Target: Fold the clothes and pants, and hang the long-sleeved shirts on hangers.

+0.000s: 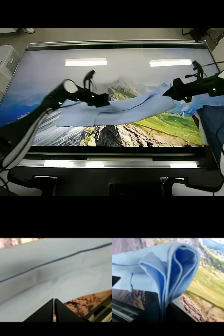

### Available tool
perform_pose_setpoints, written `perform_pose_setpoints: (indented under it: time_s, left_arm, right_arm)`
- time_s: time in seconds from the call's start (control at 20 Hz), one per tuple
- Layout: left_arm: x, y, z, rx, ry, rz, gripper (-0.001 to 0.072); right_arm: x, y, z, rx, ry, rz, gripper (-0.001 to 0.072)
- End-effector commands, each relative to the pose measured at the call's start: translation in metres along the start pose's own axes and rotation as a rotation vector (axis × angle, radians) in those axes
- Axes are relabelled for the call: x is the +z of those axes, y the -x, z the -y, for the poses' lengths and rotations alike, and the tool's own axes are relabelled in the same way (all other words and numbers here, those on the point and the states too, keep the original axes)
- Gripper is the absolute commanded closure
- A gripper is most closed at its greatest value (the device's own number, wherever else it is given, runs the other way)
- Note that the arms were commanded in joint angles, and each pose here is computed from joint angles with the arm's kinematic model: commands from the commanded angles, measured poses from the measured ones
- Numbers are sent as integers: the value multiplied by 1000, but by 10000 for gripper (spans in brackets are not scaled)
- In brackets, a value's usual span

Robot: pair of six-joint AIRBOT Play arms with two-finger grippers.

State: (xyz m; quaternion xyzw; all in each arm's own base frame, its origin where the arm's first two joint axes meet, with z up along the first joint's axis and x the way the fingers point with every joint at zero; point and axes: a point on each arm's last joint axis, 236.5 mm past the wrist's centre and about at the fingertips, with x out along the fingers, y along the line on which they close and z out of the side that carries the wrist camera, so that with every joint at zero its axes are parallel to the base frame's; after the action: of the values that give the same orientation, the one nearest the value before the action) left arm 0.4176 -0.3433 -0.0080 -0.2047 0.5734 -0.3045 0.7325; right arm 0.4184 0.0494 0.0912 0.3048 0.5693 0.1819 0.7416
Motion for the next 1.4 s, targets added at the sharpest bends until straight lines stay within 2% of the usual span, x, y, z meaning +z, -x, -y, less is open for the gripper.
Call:
perform_pose_setpoints:
  time_s: [0.0,0.15,0.25,0.5,0.65,0.7,0.85,0.95,1.1,1.2,1.35]
  left_arm:
    - [-30,-73,31,-73,122,-26,667]
    - [-52,-104,37,-78,162,-61,686]
    - [-55,-122,46,-95,305,-31,687]
    - [-60,-164,145,-332,538,45,687]
    - [-67,-182,171,-395,583,4,688]
    - [-64,-182,166,-394,572,-3,689]
    - [-48,-156,136,-362,313,-49,691]
    - [-28,-115,86,-232,121,-82,692]
    - [42,-9,26,-59,-19,50,691]
    - [86,80,2,1,-36,192,691]
    - [117,216,-9,63,-63,407,690]
  right_arm:
    - [-23,36,-66,25,119,74,674]
    - [-43,60,-105,44,182,128,674]
    - [-54,68,-121,56,189,145,674]
    - [-62,58,-132,33,226,134,673]
    - [-50,54,-132,43,199,161,673]
    - [-46,53,-133,50,195,171,673]
    - [-40,41,-133,85,167,150,674]
    - [-33,30,-138,139,152,131,674]
    - [-32,-7,-146,165,147,73,673]
    - [-38,-47,-164,183,169,37,673]
    - [-49,-119,-195,210,190,18,673]
